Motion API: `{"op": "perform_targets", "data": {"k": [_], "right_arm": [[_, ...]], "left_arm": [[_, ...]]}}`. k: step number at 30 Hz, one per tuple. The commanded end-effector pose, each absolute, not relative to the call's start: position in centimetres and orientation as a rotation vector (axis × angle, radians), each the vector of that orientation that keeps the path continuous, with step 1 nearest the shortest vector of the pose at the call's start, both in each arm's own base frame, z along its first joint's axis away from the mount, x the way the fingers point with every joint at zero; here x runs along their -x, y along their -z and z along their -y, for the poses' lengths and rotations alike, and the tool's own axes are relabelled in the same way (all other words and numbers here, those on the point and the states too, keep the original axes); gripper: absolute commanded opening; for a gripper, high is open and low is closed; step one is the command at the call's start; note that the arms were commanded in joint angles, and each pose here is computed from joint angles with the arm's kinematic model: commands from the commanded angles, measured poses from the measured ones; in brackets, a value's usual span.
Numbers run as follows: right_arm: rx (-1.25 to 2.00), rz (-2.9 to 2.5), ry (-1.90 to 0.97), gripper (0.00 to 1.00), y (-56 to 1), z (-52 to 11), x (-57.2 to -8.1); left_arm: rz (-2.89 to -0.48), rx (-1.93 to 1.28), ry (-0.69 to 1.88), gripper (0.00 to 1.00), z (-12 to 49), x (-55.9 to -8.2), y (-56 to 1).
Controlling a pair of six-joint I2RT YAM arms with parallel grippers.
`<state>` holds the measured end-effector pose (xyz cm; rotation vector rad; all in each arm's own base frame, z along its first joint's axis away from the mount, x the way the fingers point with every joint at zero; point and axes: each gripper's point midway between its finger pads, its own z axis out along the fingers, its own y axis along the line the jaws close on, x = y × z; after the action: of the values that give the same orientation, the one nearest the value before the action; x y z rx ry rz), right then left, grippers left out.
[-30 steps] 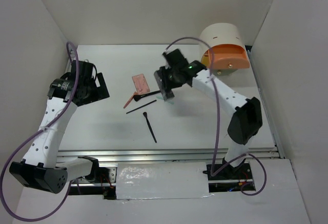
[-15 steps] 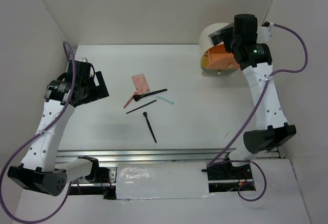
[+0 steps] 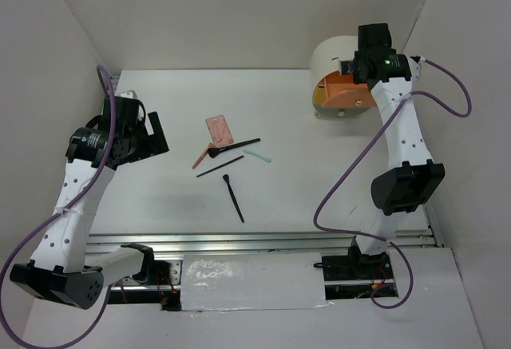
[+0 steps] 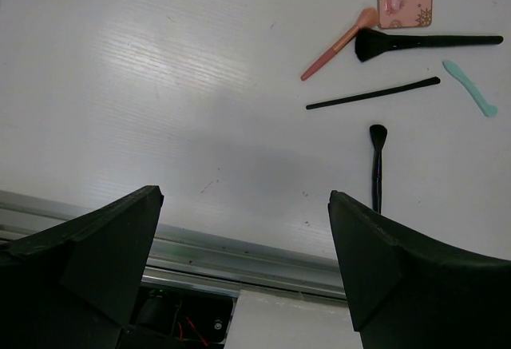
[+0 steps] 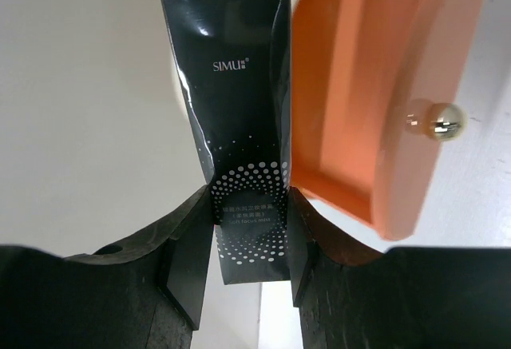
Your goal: Organize the makeup
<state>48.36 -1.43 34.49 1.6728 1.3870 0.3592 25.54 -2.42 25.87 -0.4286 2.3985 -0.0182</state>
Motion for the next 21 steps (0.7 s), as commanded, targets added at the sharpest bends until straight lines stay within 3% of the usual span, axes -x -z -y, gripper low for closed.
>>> {"op": "perform_targets", "data": {"k": [1,8,10,14,15,21], "right_arm": [[-1.700,-1.273,-0.353,0.00,-35.5,3.0,-47.3],[-1.733,-1.305,-0.319,0.00,-32.9,3.0,-47.3],[-1.714,-1.296,-0.338,0.05,-33.1,3.1,-47.7],[-1.690,-1.292,-0.364,0.24,-33.3,3.1,-48.2],[-1.686,-1.300,-0.369,0.33,-33.3,3.1,-48.4],[-1.634,-1.315,-0.422,0.57,-34.4,2.6,-49.4]], "left_arm": [[-2.346,0.404,0.017,0.99,2.1,-25.8,-27.5],[-2.351,0.418,0.018,0.99,2.2,-26.0,-27.1],[-2.349,0.419,0.019,0.99,2.2,-26.0,-27.0],[-2.349,0.420,0.004,0.99,1.9,-25.9,-26.9],[-2.352,0.420,-0.003,1.00,1.9,-25.8,-26.8],[-2.352,0.427,-0.019,0.99,1.6,-25.7,-26.7]]}}
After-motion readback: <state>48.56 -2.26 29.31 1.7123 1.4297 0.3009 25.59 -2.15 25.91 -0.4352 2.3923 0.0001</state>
